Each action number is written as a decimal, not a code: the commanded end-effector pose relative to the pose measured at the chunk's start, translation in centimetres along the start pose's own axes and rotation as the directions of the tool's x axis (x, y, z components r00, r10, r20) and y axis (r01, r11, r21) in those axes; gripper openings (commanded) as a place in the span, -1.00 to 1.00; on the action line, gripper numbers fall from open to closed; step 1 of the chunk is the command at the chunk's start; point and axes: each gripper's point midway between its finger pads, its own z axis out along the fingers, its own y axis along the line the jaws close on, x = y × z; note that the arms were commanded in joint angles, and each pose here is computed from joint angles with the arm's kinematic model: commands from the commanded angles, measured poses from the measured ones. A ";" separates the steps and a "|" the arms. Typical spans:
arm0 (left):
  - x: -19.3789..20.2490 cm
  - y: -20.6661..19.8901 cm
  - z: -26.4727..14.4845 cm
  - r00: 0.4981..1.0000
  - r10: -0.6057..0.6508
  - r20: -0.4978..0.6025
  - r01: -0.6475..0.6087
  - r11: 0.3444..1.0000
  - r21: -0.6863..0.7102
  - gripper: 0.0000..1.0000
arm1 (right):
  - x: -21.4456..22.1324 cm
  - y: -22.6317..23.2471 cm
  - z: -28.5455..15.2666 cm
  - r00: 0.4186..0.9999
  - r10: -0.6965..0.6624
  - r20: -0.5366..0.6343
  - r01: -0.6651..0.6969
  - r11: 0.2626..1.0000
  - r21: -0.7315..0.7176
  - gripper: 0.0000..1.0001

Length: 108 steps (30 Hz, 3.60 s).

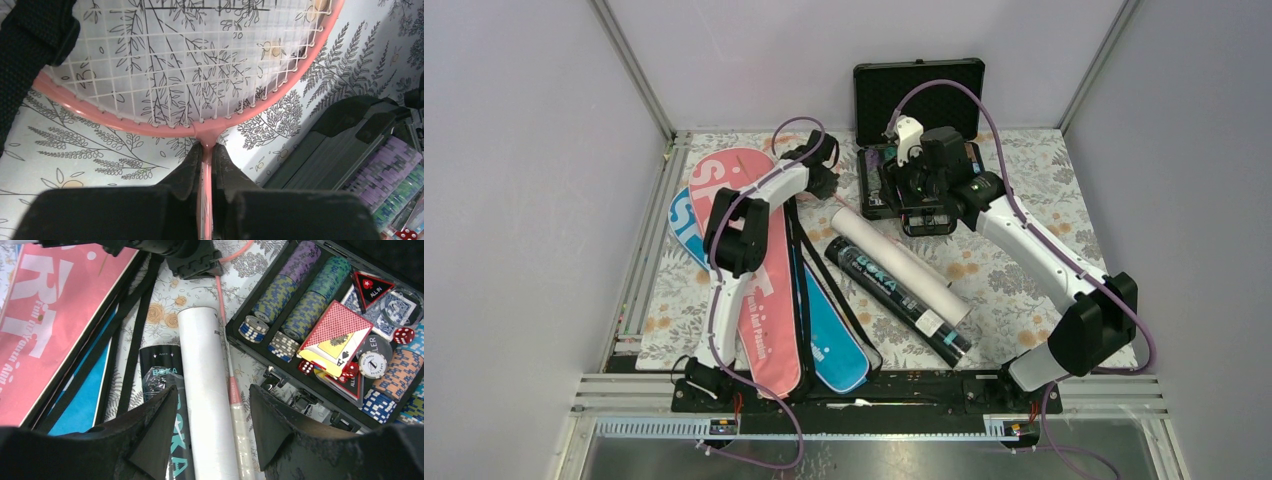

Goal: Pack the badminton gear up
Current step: Pick up the racket from the center of the board, then place the racket in the racket bag.

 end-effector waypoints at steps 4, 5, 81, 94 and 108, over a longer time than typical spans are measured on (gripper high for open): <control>-1.1 -1.0 0.0 0.999 -0.042 0.021 0.041 0.998 0.048 -1.00 | -2.6 0.5 -1.5 0.994 -0.013 0.106 0.015 1.000 -0.021 0.22; -1.7 -1.8 -0.7 0.998 -0.054 0.035 0.051 0.995 0.087 -1.00 | -2.6 0.3 -1.3 0.994 -0.009 0.105 0.011 1.000 -0.013 0.23; 0.9 7.3 -31.8 0.892 0.444 0.082 -0.421 0.753 0.505 -0.10 | 2.2 16.7 1.5 0.806 0.574 -0.146 -0.571 0.686 -0.451 -1.00; 1.2 15.8 -23.2 0.795 0.605 -0.052 -0.597 0.794 0.109 -0.03 | 4.5 10.0 -3.2 0.767 0.635 -0.094 -0.638 0.738 -0.222 -1.00; 1.9 19.3 -14.6 0.743 0.636 -0.210 -0.664 0.739 -0.115 -0.18 | 7.4 10.0 -5.8 0.777 0.623 -0.090 -0.626 0.749 -0.218 -1.00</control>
